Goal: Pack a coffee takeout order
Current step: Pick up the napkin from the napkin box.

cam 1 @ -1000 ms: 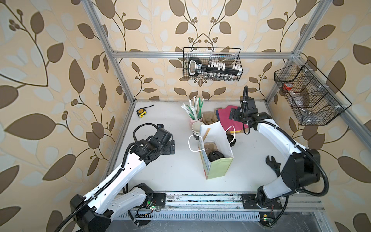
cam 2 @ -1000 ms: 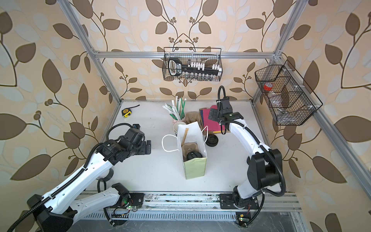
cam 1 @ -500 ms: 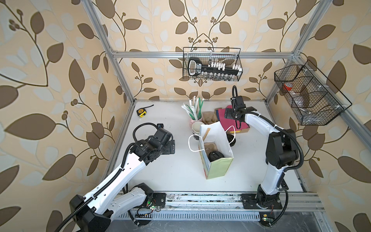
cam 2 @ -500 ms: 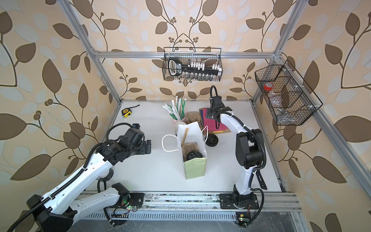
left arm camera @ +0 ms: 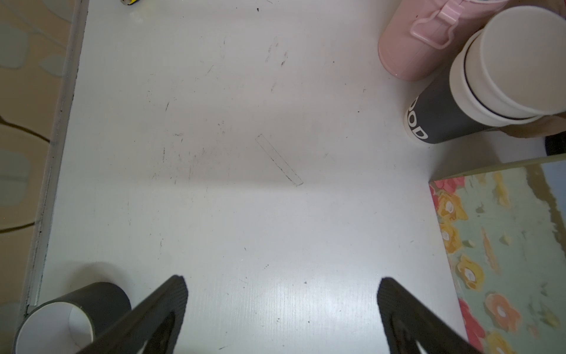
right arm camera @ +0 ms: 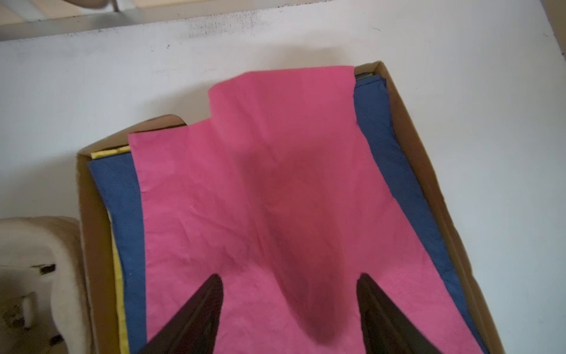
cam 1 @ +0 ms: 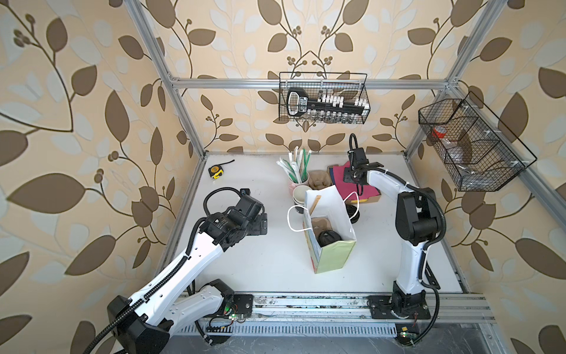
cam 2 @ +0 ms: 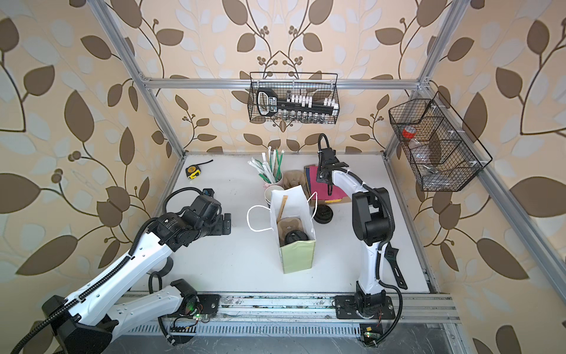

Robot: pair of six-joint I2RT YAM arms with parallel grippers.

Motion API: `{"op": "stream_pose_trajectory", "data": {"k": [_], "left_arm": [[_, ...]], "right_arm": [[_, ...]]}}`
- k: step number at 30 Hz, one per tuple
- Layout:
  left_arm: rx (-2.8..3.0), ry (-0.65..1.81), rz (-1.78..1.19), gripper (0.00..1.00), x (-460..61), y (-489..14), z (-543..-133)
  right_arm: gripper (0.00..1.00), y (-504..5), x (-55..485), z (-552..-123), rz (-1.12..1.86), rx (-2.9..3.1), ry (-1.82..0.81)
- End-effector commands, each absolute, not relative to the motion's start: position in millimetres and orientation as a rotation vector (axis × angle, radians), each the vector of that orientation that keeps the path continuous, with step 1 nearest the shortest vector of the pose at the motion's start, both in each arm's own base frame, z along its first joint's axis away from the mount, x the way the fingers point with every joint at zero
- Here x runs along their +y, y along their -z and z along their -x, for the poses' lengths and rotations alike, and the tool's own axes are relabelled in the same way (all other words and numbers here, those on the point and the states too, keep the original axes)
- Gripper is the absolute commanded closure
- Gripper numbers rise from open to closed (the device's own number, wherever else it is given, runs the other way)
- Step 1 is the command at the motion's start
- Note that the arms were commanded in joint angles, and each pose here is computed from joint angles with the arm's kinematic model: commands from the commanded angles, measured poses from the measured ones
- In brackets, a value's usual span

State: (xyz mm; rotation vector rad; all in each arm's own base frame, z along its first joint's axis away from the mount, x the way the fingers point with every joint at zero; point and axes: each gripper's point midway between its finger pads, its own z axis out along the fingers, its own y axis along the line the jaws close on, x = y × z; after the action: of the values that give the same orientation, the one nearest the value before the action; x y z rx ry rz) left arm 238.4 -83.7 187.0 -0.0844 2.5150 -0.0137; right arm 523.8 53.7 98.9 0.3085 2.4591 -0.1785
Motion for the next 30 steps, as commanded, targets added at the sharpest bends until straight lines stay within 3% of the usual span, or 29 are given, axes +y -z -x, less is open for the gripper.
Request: {"op": "stream_pose_trajectory", "data": {"k": [1,4,6,14,16,30], "left_arm": [[2.511,-0.013,0.105,0.01,-78.8,-185.3,-240.2],[2.514,-0.014,0.102,0.01,-79.2,-184.5,-240.2],[2.515,-0.014,0.102,0.01,-79.4,-184.3,-240.2],[2.518,-0.019,0.1,0.01,-79.3,-183.5,-240.6],[2.518,-0.02,0.1,0.01,-79.1,-183.5,-240.6],[2.518,-0.023,0.104,0.01,-78.4,-183.5,-241.3]], "right_arm": [[0.35,-98.2,48.4,-533.6,-0.304,2.439,0.212],[0.39,-92.2,43.4,-534.6,-0.315,2.448,0.22],[0.47,-88.4,41.6,-534.8,-0.322,2.454,0.216],[0.52,-82.3,37.9,-534.3,-0.339,2.462,0.219],[0.59,-81.2,36.3,-533.5,-0.342,2.459,0.221],[0.75,-78.2,32.8,-531.2,-0.383,2.456,0.199]]}}
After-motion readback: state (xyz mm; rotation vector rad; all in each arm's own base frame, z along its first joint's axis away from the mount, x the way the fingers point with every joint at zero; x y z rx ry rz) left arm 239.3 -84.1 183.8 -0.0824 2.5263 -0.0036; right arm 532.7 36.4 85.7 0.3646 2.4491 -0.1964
